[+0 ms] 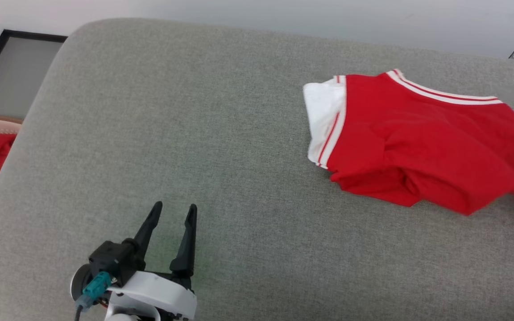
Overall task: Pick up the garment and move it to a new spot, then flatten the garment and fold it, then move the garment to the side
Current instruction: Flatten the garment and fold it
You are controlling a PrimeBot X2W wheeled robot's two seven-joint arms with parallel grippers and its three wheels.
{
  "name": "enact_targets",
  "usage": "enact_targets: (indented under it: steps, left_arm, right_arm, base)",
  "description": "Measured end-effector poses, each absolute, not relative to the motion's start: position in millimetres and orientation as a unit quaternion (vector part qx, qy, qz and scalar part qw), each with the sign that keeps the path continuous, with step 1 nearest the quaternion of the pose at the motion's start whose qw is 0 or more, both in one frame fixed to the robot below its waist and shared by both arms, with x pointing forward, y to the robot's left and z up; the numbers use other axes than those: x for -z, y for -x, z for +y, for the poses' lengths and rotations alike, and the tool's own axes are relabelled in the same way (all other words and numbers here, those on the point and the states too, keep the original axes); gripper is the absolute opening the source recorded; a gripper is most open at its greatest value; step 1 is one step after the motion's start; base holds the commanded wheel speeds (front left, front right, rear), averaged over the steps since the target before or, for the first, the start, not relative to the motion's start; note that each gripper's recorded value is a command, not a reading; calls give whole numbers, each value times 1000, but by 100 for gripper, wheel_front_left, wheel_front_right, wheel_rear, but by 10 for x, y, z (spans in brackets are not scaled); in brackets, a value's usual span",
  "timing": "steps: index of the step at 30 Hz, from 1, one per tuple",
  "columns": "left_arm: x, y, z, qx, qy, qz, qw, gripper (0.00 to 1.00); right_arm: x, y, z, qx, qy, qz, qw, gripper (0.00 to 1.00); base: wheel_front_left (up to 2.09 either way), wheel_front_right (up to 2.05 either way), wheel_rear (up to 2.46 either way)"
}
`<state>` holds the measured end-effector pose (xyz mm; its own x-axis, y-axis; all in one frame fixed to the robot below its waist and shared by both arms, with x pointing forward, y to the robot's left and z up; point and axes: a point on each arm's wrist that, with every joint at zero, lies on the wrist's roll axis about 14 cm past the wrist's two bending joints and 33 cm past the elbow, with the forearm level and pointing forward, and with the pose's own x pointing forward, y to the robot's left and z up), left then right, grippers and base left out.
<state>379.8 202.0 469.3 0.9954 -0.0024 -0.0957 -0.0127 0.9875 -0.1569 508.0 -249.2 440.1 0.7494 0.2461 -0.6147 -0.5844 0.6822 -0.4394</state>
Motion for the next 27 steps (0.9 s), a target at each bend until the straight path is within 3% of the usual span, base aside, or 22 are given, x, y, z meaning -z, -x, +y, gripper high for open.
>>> enact_targets:
  steps: [9, 10, 11, 12, 22, 27]
  left_arm:
    - [-4671, -3776, 2020, -5, 82, 52, 995, 100]
    - [-4677, -3773, 2024, -5, 81, 51, 995, 100]
    - [-4689, -3772, 2028, -4, 80, 49, 996, 100]
    - [-4705, -3773, 2035, -2, 77, 47, 996, 100]
    - [-5306, -4070, 2099, 50, 11, -13, 999, 100]
    - [-5819, -4394, 1941, 112, -29, -56, 992, 100]
  right_arm:
    - [-4039, -4761, -2595, -240, 323, 326, 855, 2]
    - [-4045, -4760, -2592, -237, 317, 326, 859, 18]
    - [-4068, -4767, -2588, -235, 312, 321, 863, 72]
    - [-4113, -4796, -2591, -231, 307, 312, 869, 100]
    - [-4526, -4790, -2876, -162, 241, 233, 928, 100]
    - [-4894, -4773, -2616, -144, 95, 125, 977, 100]
  base:
    - [0, 0, 0]
    - [0, 0, 0]
    - [0, 0, 0]
    - [0, 0, 0]
    - [0, 0, 0]
    - [0, 0, 0]
